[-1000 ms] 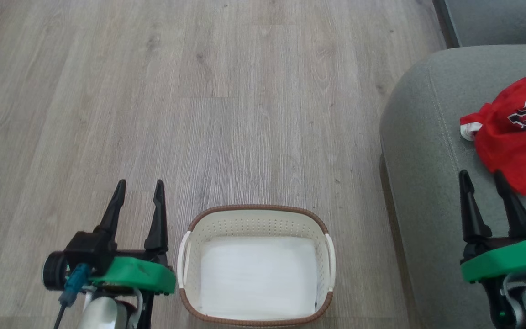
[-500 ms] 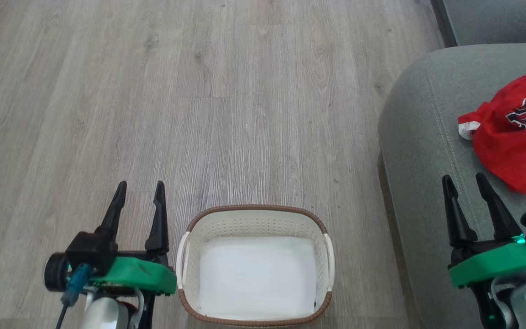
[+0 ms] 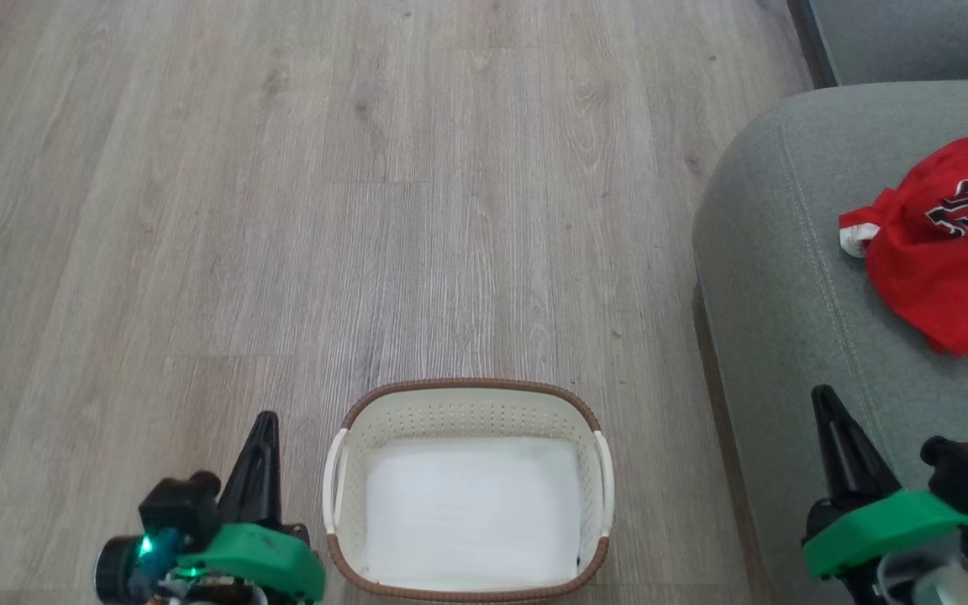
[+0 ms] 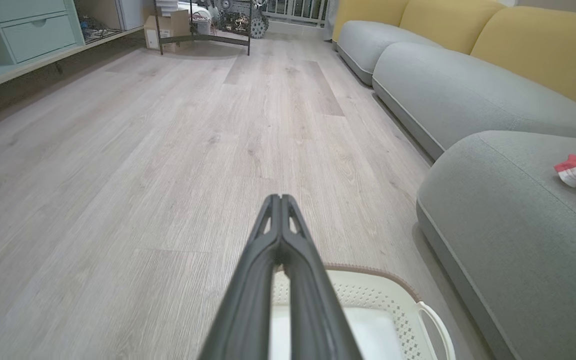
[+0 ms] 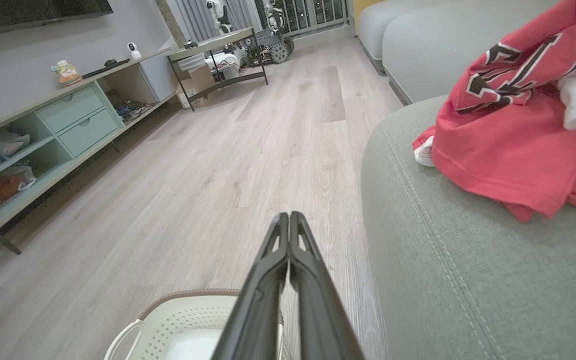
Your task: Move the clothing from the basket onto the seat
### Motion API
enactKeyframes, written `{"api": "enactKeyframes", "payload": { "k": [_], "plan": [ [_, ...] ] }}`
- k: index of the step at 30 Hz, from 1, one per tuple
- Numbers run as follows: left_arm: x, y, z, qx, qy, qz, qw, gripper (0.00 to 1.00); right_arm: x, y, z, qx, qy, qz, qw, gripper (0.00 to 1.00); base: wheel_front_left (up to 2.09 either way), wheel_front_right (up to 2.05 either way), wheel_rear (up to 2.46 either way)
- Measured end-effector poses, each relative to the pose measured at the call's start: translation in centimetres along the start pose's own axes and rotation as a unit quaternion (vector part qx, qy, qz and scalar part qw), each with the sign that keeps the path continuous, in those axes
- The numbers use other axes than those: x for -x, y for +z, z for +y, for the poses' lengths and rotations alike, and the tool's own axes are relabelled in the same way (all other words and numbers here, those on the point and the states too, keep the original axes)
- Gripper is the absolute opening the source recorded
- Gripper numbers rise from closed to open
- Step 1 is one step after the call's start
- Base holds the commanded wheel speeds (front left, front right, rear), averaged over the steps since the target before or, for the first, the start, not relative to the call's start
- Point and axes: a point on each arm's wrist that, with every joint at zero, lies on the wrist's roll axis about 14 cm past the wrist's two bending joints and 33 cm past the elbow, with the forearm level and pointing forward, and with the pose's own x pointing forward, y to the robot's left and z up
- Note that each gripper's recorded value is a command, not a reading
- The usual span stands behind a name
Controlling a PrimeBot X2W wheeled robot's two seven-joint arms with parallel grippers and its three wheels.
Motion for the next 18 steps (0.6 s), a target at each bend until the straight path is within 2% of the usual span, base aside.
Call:
{"api": "enactKeyframes", "payload": {
  "k": [18],
  "plan": [
    [-0.20, -0.24, 0.70, 0.105, 0.018, 0.016, 0.994, 0.00, 0.01, 0.09, -0.73, -0.090, -0.028, 0.001, 0.996, 0.00, 0.00, 0.00, 0.00]
  ]
}}
